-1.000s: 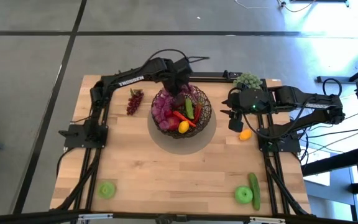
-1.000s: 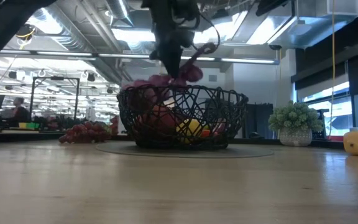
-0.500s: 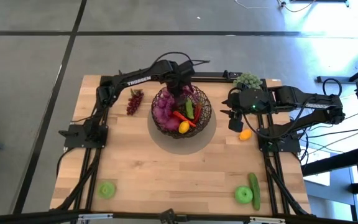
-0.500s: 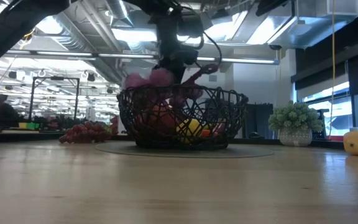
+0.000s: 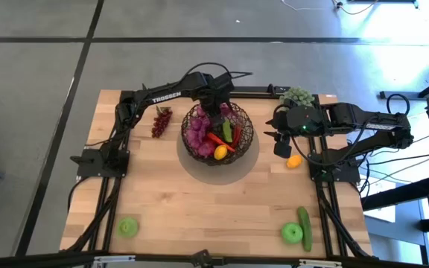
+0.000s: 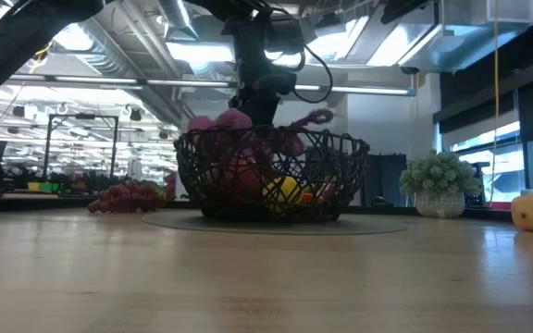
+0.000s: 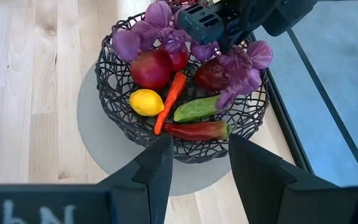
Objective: Build produce basket
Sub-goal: Put the garlics into the wire basket, then put the lemon into the wire basket
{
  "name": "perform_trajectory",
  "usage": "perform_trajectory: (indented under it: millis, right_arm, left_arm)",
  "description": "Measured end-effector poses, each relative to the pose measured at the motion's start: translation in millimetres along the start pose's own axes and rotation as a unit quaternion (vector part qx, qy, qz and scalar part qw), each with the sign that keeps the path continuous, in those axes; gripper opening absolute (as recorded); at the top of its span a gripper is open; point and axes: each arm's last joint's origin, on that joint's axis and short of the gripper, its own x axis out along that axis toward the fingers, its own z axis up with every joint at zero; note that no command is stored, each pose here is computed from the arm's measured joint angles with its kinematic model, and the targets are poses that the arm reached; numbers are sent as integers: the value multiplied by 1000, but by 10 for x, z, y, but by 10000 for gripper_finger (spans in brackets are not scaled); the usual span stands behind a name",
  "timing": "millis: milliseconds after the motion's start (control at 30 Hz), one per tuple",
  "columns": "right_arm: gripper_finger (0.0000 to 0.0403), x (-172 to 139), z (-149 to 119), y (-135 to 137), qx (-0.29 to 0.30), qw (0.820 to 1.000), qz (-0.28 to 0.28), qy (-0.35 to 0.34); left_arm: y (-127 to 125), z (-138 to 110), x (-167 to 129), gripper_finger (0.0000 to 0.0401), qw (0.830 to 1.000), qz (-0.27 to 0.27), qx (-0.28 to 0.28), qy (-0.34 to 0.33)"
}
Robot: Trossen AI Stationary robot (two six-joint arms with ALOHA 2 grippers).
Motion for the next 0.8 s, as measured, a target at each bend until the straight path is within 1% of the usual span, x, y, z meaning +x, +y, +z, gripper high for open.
perform_trajectory:
  millis: [233,433,800]
  right_arm:
    - [155,0,0,0,0,1000,0,0]
    - [155,0,0,1,0,1000,0,0]
    - [155,-1,-1,0,-1,1000,0,0]
  left_arm:
    - [4,-20,-5,111,1000,2,-3,10]
    - [-16,-57,-89,110,1000,6,1,17]
    - [-6,-115,-525,110,999,24,1,-27]
